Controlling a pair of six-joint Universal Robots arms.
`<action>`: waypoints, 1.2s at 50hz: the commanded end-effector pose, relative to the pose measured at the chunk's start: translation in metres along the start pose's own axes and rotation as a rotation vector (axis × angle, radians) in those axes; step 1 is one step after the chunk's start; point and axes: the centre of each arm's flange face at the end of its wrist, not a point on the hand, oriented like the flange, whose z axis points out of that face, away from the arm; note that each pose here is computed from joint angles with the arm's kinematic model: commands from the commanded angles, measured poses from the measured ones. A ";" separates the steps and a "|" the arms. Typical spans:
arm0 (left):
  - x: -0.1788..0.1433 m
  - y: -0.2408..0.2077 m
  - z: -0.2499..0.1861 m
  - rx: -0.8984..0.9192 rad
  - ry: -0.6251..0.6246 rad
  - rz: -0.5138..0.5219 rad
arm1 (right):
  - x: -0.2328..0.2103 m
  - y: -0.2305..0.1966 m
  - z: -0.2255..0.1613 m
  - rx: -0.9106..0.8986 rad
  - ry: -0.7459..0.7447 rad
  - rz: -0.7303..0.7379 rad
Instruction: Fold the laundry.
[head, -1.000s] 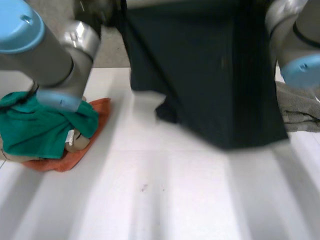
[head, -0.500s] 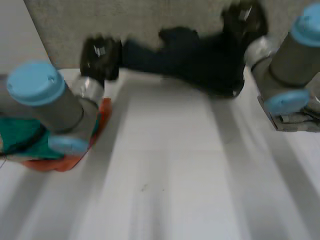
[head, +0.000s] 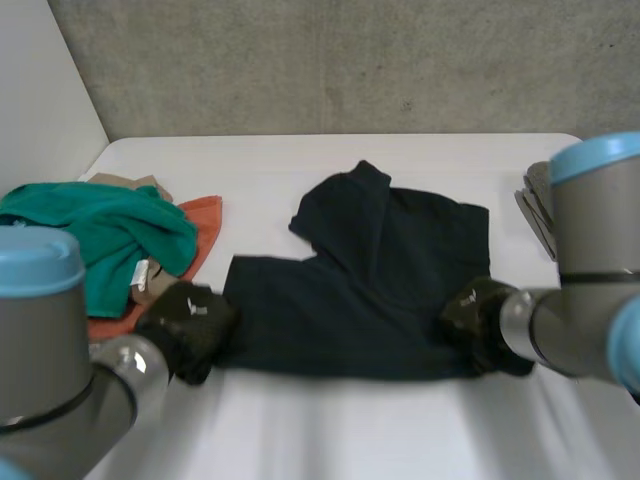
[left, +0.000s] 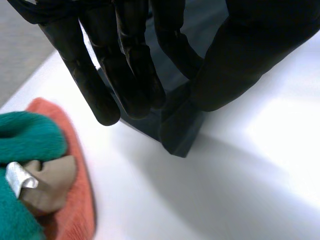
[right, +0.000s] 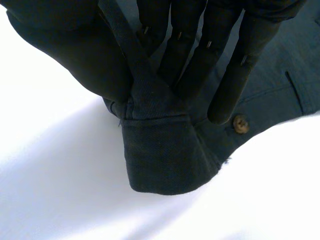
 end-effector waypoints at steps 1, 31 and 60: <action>0.042 0.006 -0.054 -0.063 0.283 0.150 | -0.029 0.028 -0.031 -0.066 -0.059 -0.129; 0.008 -0.075 0.172 0.439 0.153 0.072 | -0.014 0.017 -0.002 0.194 0.182 0.030; -0.031 -0.047 0.232 0.330 -0.210 0.062 | -0.011 0.016 0.001 0.231 0.221 0.044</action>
